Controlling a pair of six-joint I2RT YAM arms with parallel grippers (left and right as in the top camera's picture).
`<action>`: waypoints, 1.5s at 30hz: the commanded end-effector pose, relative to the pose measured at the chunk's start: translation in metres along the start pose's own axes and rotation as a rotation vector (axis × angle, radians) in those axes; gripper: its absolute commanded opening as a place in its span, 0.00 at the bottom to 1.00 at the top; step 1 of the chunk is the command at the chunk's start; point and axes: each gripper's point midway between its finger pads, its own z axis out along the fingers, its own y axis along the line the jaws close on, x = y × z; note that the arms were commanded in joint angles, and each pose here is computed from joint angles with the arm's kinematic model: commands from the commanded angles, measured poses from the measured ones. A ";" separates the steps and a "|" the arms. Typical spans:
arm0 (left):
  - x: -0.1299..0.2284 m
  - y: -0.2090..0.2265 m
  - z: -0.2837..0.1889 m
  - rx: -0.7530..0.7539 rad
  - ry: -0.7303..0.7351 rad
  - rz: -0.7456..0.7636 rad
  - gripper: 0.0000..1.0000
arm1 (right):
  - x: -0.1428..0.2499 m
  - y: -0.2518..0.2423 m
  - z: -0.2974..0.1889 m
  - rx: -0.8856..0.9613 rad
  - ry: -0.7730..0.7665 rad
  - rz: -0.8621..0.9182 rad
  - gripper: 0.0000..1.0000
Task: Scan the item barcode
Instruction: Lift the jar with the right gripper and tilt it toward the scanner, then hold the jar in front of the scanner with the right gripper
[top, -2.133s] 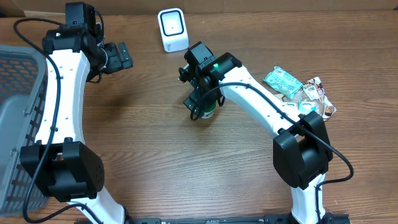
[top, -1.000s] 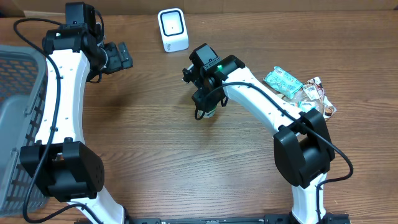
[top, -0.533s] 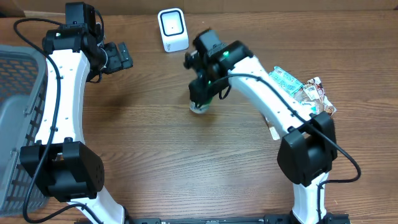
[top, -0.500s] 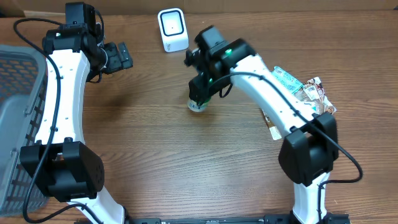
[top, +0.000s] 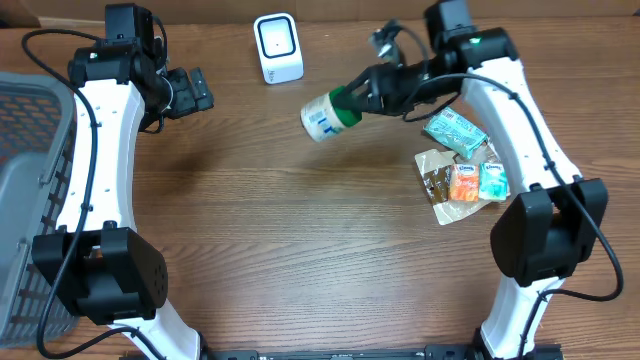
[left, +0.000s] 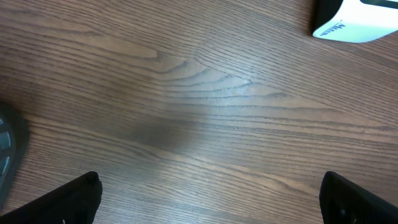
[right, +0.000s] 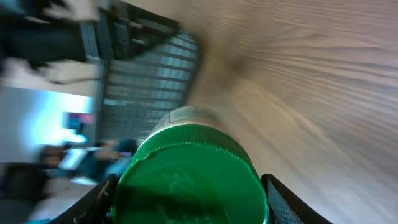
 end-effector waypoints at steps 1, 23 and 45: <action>-0.006 -0.002 -0.006 -0.002 -0.027 0.024 0.99 | -0.003 0.072 -0.022 -0.254 -0.022 -0.027 0.38; -0.006 -0.002 -0.006 -0.002 -0.027 0.024 0.99 | -0.003 0.125 -0.046 -0.330 -0.053 -0.107 0.37; -0.006 -0.002 -0.006 -0.002 -0.026 0.025 1.00 | -0.007 0.110 -0.037 -0.227 -0.070 -0.099 0.37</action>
